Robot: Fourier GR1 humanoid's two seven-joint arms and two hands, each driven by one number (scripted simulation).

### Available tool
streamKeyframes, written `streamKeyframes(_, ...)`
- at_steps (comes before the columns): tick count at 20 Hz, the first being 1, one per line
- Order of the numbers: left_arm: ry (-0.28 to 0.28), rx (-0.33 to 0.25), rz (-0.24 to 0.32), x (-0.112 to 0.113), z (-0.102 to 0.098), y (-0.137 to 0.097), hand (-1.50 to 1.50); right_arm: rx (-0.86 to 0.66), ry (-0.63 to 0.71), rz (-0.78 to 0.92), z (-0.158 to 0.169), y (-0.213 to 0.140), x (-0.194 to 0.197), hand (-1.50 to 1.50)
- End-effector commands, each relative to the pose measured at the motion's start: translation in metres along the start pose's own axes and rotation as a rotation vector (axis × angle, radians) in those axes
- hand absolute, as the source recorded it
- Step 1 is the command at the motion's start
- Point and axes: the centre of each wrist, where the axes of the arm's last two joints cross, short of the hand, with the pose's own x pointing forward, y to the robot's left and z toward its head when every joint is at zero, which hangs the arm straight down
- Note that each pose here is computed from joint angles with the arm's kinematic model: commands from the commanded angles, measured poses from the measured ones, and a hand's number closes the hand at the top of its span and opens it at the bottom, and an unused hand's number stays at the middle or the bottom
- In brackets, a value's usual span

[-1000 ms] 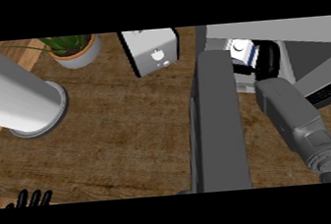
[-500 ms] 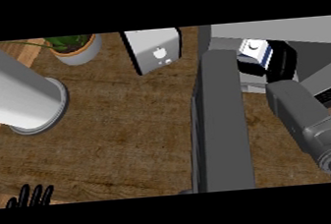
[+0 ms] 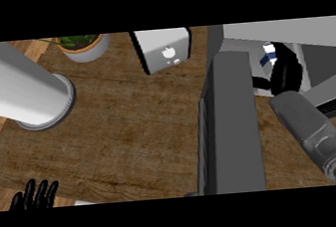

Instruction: Pick up the milk, place it into the microwave and close the microwave

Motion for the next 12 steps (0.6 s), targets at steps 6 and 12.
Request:
streamKeyframes(6,0.000,0.012,-0.016,-0.006,-0.006,0.002,-1.50,0.183,-0.189,-0.125,0.003,0.018,0.052,-1.50)
streamKeyframes(12,-0.013,-0.003,-0.035,-0.003,-0.007,0.005,-1.50,0.281,-0.212,-0.205,0.008,0.025,0.068,-1.50)
